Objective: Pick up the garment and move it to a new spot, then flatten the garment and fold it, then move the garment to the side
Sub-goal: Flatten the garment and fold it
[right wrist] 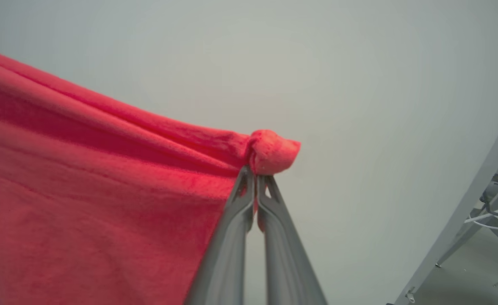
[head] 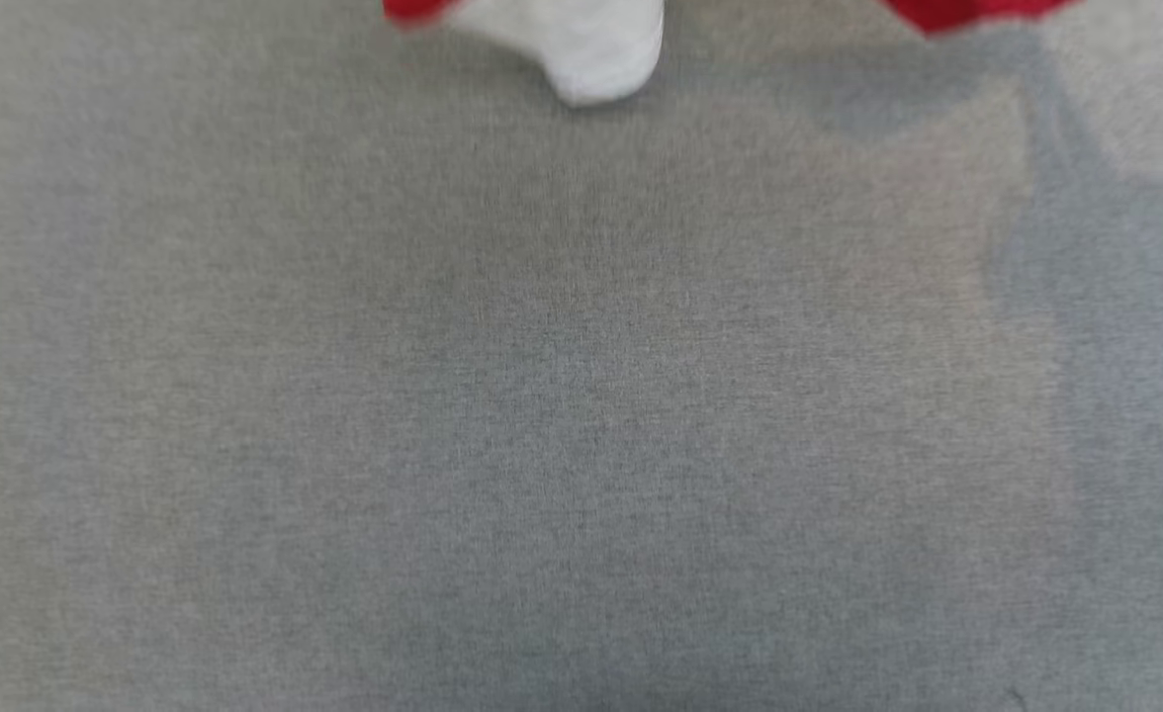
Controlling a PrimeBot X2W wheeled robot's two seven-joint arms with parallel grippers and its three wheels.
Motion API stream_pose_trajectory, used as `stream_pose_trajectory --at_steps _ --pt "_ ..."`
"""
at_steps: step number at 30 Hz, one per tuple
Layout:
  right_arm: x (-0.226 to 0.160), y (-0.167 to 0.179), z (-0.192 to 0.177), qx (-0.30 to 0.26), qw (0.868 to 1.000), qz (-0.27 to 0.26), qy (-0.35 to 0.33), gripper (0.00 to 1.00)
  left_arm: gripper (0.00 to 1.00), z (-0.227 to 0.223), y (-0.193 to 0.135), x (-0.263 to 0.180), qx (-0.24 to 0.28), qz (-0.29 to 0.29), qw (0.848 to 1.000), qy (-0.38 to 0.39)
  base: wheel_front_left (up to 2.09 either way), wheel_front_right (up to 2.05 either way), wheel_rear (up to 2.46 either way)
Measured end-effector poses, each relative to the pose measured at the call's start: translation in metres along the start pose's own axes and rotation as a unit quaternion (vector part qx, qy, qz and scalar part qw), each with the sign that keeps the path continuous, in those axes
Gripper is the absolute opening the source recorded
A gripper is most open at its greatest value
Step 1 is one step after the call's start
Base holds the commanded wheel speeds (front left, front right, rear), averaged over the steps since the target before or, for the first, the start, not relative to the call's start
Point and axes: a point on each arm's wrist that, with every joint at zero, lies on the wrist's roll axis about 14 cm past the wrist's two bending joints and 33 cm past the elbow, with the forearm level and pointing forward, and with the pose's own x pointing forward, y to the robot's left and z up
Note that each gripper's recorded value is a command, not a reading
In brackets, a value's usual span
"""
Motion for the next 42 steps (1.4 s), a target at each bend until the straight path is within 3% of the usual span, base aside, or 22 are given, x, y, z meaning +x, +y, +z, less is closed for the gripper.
stream_pose_trajectory --at_steps 10,17,18,26,27,34,42 --pt "0.078 -0.001 -0.044 -0.018 0.999 -0.024 -0.026 0.00 0.00 -0.049 0.012 0.068 0.007 0.040 0.999 -0.032 0.00 0.00 0.00" --pt "0.101 0.026 -0.116 -0.004 1.000 -0.014 -0.006 0.00 0.00 -0.104 0.010 0.074 -0.012 0.064 0.997 -0.046 0.00 0.00 0.00" --pt "0.095 0.038 -0.144 -0.011 1.000 0.000 0.018 0.00 0.00 -0.133 -0.004 0.062 -0.025 0.052 0.998 -0.016 0.00 0.00 0.00" --pt "0.056 0.050 -0.193 -0.016 0.997 0.021 0.075 0.00 0.00 -0.195 -0.054 0.008 -0.087 0.021 0.994 0.068 0.00 0.00 0.00" --pt "0.038 0.058 -0.204 -0.013 0.995 0.034 0.094 0.00 0.00 -0.203 -0.069 -0.016 -0.106 0.014 0.990 0.088 0.00 0.00 0.00" --pt "-0.017 0.082 -0.215 0.002 0.989 0.070 0.129 0.00 0.00 -0.227 -0.113 -0.095 -0.147 -0.018 0.974 0.171 0.00 0.00 0.00" --pt "-0.094 0.118 -0.222 0.042 0.977 0.109 0.177 0.00 0.00 -0.224 -0.138 -0.180 -0.192 -0.016 0.950 0.245 0.00 0.00 0.00"
